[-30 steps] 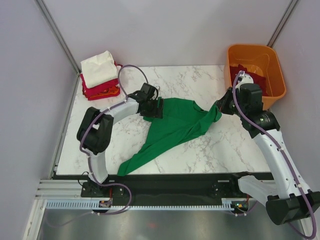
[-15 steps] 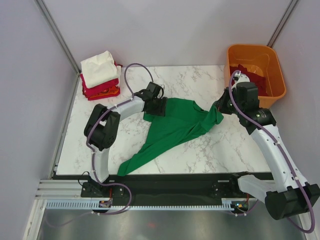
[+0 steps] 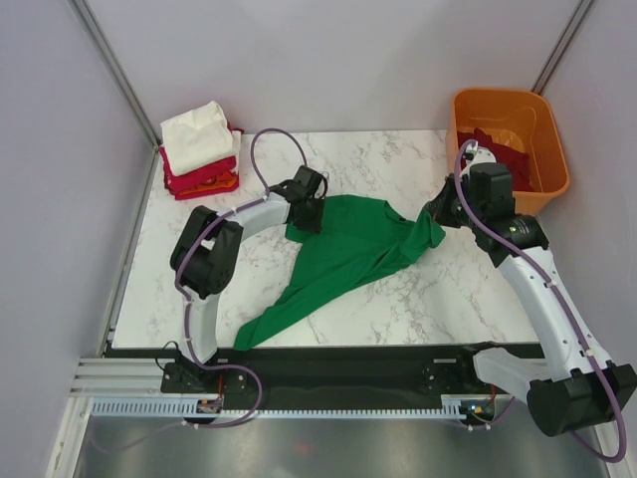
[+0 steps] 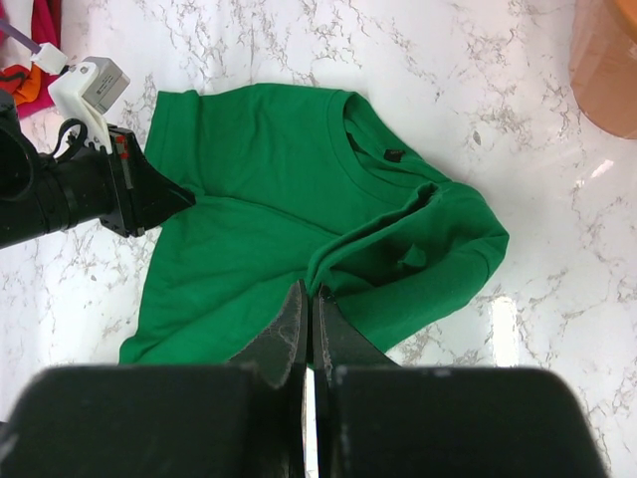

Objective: Fold and stack the t-shirts
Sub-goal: Flatten the tshirt out

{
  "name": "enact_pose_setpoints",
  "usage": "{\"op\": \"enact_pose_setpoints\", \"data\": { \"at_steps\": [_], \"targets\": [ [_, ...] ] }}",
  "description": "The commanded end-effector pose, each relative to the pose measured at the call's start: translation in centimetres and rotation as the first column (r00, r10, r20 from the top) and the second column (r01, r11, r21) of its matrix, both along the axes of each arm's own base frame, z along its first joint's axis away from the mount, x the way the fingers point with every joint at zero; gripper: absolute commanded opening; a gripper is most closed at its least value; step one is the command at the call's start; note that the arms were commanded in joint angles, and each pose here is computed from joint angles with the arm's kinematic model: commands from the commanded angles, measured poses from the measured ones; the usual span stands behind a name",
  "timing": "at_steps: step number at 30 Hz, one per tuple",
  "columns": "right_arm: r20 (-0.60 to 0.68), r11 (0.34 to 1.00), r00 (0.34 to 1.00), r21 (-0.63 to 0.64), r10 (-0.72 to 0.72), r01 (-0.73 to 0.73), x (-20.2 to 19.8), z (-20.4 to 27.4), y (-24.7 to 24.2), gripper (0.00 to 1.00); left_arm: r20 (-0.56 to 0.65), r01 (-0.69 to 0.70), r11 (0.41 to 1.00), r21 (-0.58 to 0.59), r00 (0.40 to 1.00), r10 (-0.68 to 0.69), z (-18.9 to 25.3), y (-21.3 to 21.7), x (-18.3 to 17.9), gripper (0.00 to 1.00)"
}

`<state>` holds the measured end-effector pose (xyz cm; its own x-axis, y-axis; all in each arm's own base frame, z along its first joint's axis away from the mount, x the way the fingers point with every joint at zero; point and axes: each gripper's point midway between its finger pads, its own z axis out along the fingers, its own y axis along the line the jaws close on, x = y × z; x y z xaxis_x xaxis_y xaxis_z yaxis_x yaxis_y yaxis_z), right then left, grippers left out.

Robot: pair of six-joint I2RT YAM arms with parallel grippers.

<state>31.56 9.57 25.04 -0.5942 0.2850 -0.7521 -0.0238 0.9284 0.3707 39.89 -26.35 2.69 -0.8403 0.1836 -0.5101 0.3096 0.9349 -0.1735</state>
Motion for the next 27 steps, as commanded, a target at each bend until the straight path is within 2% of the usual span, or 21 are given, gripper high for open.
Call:
{"op": "enact_pose_setpoints", "data": {
  "at_steps": [1, 2, 6, 9, 13, 14, 16, 19, 20, 23, 26, 27],
  "targets": [
    [0.038, 1.000, 0.999, -0.001, 0.015, -0.015, 0.3, 1.2, 0.3, 0.00, 0.046, 0.022, 1.000, 0.000, 0.999, -0.022, 0.8, -0.6, 0.8, 0.05],
    [0.040, 1.000, 0.999, -0.001, 0.012, -0.012, 0.3, 1.3, 0.2, 0.00, 0.047, 0.022, 1.000, -0.001, 0.999, -0.022, 0.9, -0.6, 0.8, 0.02],
    [0.040, 1.000, 0.999, -0.001, 0.012, -0.012, 0.3, 1.3, 0.2, 0.00, 0.068, 0.023, 1.000, -0.012, 0.997, -0.022, 2.1, -0.6, 0.8, 0.02],
    [0.037, 1.000, 0.999, -0.002, 0.013, -0.013, 0.3, 1.2, 0.2, 0.00, 0.103, 0.018, 1.000, -0.022, 0.995, -0.016, 4.6, -0.4, 0.8, 0.02],
    [0.052, 1.000, 0.999, 0.000, 0.012, -0.012, 0.5, 1.9, 0.3, 0.00, 0.183, -0.006, 1.000, -0.023, 0.983, 0.010, 9.5, 0.8, 0.6, 0.02],
    [0.061, 1.000, 0.998, 0.001, 0.011, -0.011, 0.6, 2.3, 0.2, 0.00, 0.238, -0.002, 0.998, -0.059, 0.971, 0.016, 12.5, 0.9, 0.4, 0.02],
    [0.086, 1.000, 0.996, 0.008, 0.009, -0.010, 0.6, 3.5, 0.2, 0.00, 0.295, 0.002, 0.995, -0.096, 0.955, 0.026, 15.8, 1.1, 0.0, 0.02],
    [0.139, 1.000, 0.990, 0.020, 0.002, -0.005, 0.3, 5.8, 0.1, 0.00, 0.411, 0.020, 0.985, -0.174, 0.910, 0.055, 22.4, 2.2, -1.6, 0.02],
    [0.158, 1.000, 0.987, 0.019, -0.007, 0.004, 0.1, 6.6, -0.1, 0.00, 0.471, 0.033, 0.976, -0.215, 0.879, 0.074, 25.9, 2.9, -2.9, 0.02],
    [0.236, 1.000, 0.971, 0.021, -0.024, 0.019, -0.7, 9.6, -0.7, 0.00, 0.554, 0.060, 0.960, -0.273, 0.826, 0.106, 30.8, 4.4, -5.3, 0.02],
    [0.337, 0.999, 0.941, 0.031, -0.031, 0.022, -2.2, 13.3, -1.3, 0.00, 0.663, 0.109, 0.929, -0.353, 0.730, 0.166, 37.8, 6.7, -9.0, 0.02],
    [0.380, 0.999, 0.924, 0.030, -0.033, 0.024, -2.8, 14.9, -1.5, 0.00, 0.630, 0.022, 0.971, -0.240, 0.764, 0.139, 35.8, 10.4, -11.7, 0.02]
  ]
}}
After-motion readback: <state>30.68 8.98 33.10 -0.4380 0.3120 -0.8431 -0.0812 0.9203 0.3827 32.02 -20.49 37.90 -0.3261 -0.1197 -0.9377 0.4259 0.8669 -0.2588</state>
